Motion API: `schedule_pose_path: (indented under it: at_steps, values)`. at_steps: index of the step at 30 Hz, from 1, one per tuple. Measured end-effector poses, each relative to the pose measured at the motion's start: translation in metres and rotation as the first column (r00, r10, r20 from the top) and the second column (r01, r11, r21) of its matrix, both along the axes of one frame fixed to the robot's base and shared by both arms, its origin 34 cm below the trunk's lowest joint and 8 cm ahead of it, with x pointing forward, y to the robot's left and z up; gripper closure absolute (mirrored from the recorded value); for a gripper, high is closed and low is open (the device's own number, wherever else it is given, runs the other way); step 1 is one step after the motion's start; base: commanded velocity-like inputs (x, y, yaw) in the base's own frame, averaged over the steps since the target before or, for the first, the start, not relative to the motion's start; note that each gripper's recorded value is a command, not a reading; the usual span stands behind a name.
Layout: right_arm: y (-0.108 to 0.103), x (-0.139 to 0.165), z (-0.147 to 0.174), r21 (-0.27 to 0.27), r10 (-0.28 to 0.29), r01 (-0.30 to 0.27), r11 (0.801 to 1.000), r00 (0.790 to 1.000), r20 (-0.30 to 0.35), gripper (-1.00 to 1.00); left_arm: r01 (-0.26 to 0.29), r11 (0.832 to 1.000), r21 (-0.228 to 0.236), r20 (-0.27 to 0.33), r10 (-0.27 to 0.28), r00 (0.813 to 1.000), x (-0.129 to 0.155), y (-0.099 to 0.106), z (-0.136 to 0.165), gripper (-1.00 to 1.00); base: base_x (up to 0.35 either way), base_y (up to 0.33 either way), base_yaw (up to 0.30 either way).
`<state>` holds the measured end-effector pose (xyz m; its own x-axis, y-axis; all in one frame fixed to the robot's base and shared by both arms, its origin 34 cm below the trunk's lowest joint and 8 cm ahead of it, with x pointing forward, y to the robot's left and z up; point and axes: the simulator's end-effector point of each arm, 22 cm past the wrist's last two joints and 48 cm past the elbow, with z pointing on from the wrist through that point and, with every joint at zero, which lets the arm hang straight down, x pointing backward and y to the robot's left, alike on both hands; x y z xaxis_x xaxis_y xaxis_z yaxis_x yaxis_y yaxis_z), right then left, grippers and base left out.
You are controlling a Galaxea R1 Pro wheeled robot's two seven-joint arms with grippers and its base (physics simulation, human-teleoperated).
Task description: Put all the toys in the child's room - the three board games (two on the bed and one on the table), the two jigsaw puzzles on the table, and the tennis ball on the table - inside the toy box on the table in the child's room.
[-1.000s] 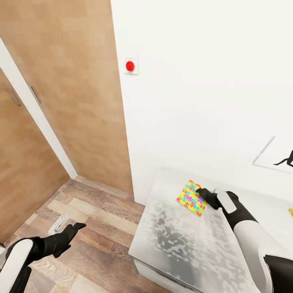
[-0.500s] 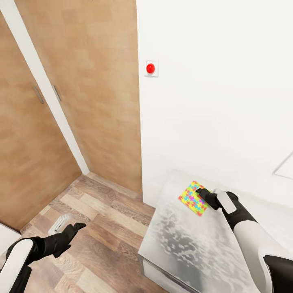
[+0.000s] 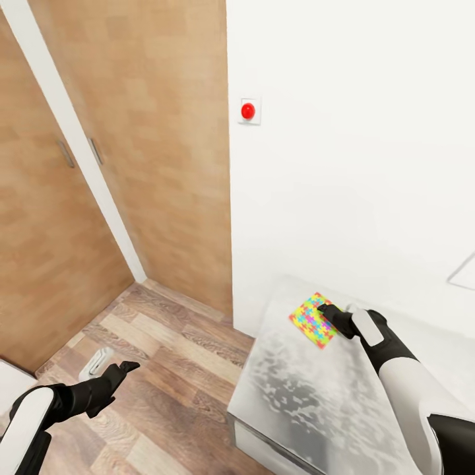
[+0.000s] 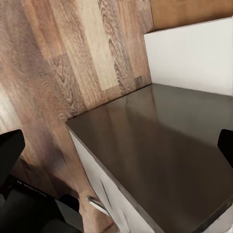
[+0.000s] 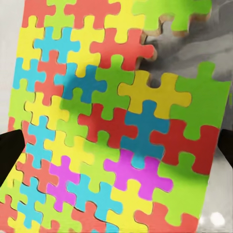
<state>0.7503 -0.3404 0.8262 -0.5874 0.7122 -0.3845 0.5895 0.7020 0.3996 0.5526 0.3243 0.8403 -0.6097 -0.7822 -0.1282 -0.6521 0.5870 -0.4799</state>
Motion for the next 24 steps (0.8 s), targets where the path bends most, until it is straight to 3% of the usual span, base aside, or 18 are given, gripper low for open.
schedule_pose_path:
  at_steps: [7,24]
  values:
    - [-0.0013,0.0005,0.0008,0.000,-0.003,0.003,1.000,1.000,0.001,-1.00,0.000,1.000,0.000,0.000,0.000,1.000,0.0000,-0.0001,0.0000,-1.00,0.016,0.128,0.000]
    - [-0.0025,0.0009,0.0014,-0.001,-0.004,0.004,1.000,1.000,0.003,-1.00,0.000,1.000,-0.002,0.000,0.000,1.000,0.0000,-0.0007,-0.0001,-1.00,0.001,0.005,0.014]
